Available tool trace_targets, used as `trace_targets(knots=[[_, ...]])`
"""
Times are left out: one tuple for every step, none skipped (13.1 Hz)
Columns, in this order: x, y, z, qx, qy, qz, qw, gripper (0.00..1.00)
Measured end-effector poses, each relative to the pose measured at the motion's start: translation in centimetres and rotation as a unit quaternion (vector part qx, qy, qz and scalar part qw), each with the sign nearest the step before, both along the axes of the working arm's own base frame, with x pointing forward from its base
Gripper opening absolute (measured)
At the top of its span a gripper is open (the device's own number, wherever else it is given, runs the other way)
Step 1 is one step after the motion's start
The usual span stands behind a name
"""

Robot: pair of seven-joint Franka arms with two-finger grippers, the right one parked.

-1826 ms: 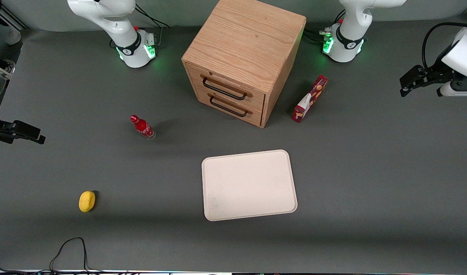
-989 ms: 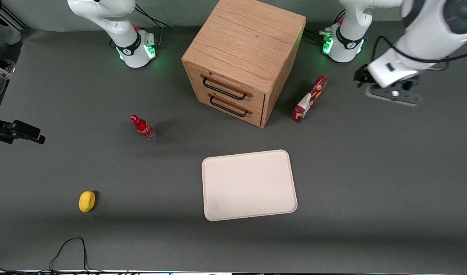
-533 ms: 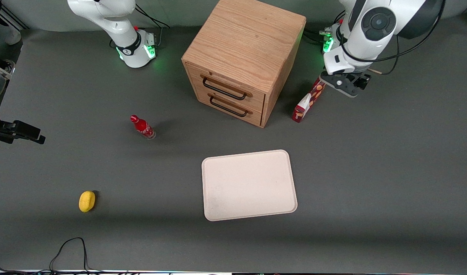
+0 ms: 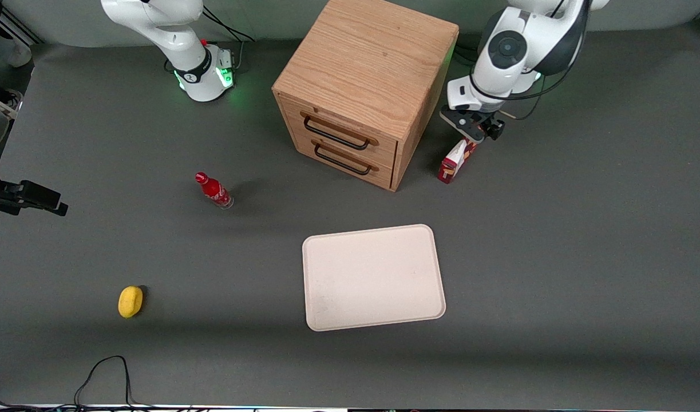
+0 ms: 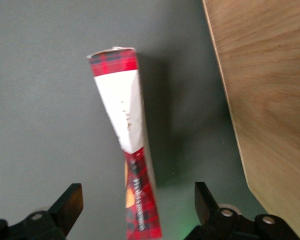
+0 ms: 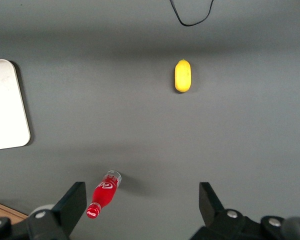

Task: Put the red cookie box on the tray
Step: 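Lower the open left gripper over the cookie box and close on it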

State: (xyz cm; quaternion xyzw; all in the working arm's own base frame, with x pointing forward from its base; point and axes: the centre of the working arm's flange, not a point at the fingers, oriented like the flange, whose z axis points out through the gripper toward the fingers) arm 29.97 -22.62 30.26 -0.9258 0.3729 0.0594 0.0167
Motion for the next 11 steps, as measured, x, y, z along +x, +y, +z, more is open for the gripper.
trace_targets(knots=[[-0.7, -0.5, -0.7, 0.001, -0.009, -0.001, 1.0, 1.0], [-1.0, -0.7, -1.2, 0.0, -0.016, -0.002, 0.9999, 1.0], [-1.0, -0.8, -1.6, -0.004, -0.02, -0.002, 0.9998, 1.0], [-0.9, -0.8, -1.9, -0.007, -0.021, -0.002, 0.9998, 1.0], [-0.8, -0.9, -2.3, -0.01, -0.02, -0.001, 0.9997, 1.0], [-0.7, -0.9, -2.7, -0.013, -0.019, 0.0, 0.9997, 1.0], [-0.6, -1.0, -3.2, -0.017, -0.018, 0.001, 0.9997, 1.0], [-0.6, -1.0, -3.7, -0.02, -0.017, 0.003, 0.9997, 1.0], [-0.6, -0.9, -4.2, -0.022, -0.015, 0.007, 0.9996, 0.99], [-0.5, -0.9, -4.6, -0.024, -0.013, 0.01, 0.9996, 0.99], [-0.5, -0.9, -4.9, -0.025, -0.01, 0.012, 0.9996, 0.98]])
